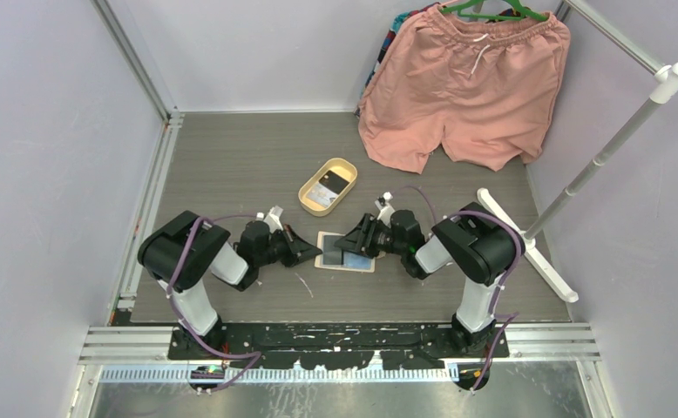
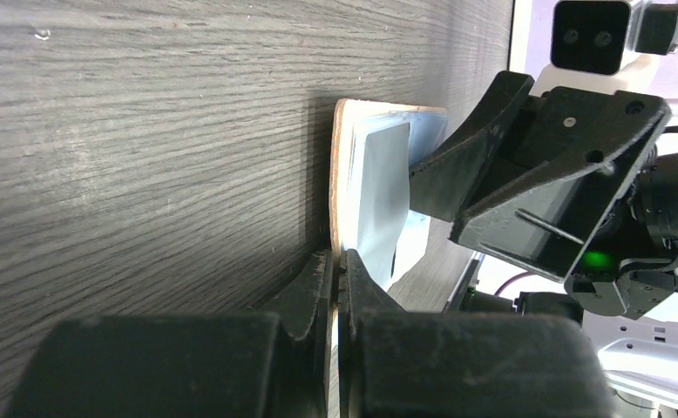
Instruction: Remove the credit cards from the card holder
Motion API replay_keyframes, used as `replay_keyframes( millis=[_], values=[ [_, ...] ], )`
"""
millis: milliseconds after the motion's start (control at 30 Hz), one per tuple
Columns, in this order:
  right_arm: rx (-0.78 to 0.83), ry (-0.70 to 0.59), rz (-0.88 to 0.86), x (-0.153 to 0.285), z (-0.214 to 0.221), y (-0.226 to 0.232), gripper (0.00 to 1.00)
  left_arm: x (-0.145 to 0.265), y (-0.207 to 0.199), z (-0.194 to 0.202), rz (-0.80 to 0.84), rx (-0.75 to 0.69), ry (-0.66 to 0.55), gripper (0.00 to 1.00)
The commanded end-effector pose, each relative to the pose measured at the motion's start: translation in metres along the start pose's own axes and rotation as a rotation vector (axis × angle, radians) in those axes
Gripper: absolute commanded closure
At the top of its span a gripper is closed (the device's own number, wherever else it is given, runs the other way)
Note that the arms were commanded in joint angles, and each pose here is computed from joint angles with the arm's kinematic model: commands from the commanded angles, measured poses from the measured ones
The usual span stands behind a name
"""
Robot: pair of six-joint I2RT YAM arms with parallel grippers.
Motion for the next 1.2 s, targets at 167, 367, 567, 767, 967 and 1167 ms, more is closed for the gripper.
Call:
replay_keyframes(
  millis=[167,367,567,767,967,1167],
  values=[
    [-0.087,0.264,0.012,0.003,0.056,-0.007,0.81,0.003,0.043,0.031,-0.187,0.019,0.089,1.0],
    [-0.093,0.261,0.013,0.003,0.056,-0.008,0.93,0.002,0.045,0.034,-0.187,0.023,0.098,1.0],
    [-0.102,0.257,0.02,0.005,0.057,-0.009,0.99,0.002,0.046,0.035,-0.183,0.03,0.096,1.0],
    [-0.111,0.251,0.025,0.013,0.058,-0.011,0.99,0.004,0.047,0.036,-0.191,0.028,0.094,1.0],
    [-0.121,0.25,0.042,0.02,0.06,-0.016,0.99,0.004,0.048,0.036,-0.195,0.029,0.092,1.0],
    [-0.126,0.237,0.053,0.021,0.06,-0.019,0.96,0.004,0.049,0.036,-0.201,0.033,0.09,1.0]
  ],
)
Point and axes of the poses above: each gripper's point midway between its finger pads, its own x axis back along the fingers, its own y axis along the line the jaws close on, z = x × y, the point moved 3 cm from there along x, back along the fingers, and after that the axes turned 9 degrees about -x, right-handed, at the moved point
